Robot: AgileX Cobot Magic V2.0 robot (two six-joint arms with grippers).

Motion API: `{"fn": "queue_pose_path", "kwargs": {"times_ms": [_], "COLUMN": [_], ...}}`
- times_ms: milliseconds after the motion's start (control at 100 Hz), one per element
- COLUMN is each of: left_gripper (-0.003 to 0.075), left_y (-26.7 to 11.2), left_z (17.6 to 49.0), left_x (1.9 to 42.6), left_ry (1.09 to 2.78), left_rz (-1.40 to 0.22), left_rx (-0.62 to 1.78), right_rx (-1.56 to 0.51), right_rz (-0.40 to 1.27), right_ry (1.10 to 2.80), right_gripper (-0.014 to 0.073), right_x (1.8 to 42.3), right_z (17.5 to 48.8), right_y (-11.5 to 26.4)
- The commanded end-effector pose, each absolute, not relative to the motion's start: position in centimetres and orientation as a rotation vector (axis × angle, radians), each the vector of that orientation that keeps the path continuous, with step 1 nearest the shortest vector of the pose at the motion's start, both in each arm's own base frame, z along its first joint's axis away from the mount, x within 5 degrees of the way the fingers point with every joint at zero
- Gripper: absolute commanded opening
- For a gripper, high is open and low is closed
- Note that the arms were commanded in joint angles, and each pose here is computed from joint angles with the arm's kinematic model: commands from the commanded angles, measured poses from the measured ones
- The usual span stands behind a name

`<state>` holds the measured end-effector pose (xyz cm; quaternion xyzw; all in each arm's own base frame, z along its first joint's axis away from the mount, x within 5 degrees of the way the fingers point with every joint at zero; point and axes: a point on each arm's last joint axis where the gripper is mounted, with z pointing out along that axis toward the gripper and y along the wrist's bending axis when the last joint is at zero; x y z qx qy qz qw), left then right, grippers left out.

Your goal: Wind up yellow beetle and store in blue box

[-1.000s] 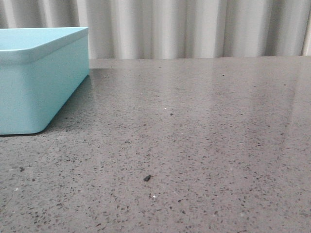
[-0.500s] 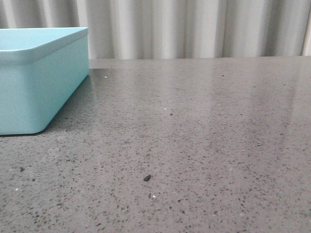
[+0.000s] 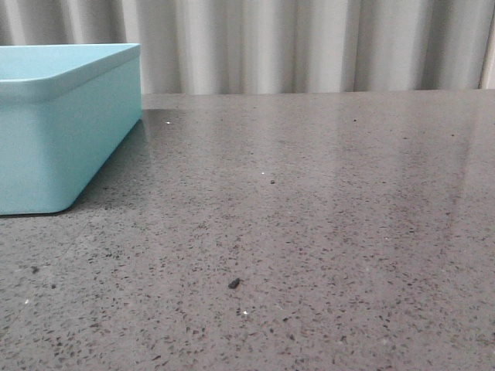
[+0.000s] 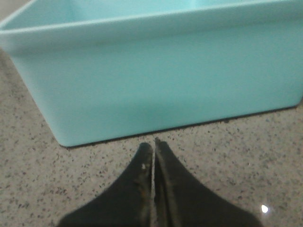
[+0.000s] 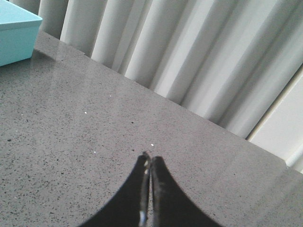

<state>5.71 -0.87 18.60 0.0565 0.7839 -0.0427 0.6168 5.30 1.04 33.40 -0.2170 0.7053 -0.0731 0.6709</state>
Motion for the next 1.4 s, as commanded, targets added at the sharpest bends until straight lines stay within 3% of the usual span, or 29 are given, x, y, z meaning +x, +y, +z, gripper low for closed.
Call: {"fn": "queue_pose_path", "kwargs": {"times_ms": [0,360,570,1390], "left_gripper": [-0.0021,-0.0021,-0.0021,-0.0021], "left_y": [-0.85,-0.78,-0.80,-0.79], "left_z": [18.08,18.70,18.16,18.18], "left_x": [5.91,5.34,5.33,5.33], "left_ry": [1.791,1.686,1.751,1.748], "left_rz": [-0.100,-0.102,-0.100,-0.100], "left_rx": [0.118,0.113,0.118,0.118], "right_rx": [-0.465,-0.465,-0.456,-0.431], "right_rz": [-0.172,-0.170,-0.161,-0.112], "right_ry": [1.497,1.497,1.485,1.476], "right_gripper": [-0.0041,-0.0041,-0.0041,-0.0041], "right_x": [5.19,5.19,4.94,4.78], "right_z": [34.87,34.87,34.96,35.06], "right_y": [1.03,1.03,1.02,1.15]}}
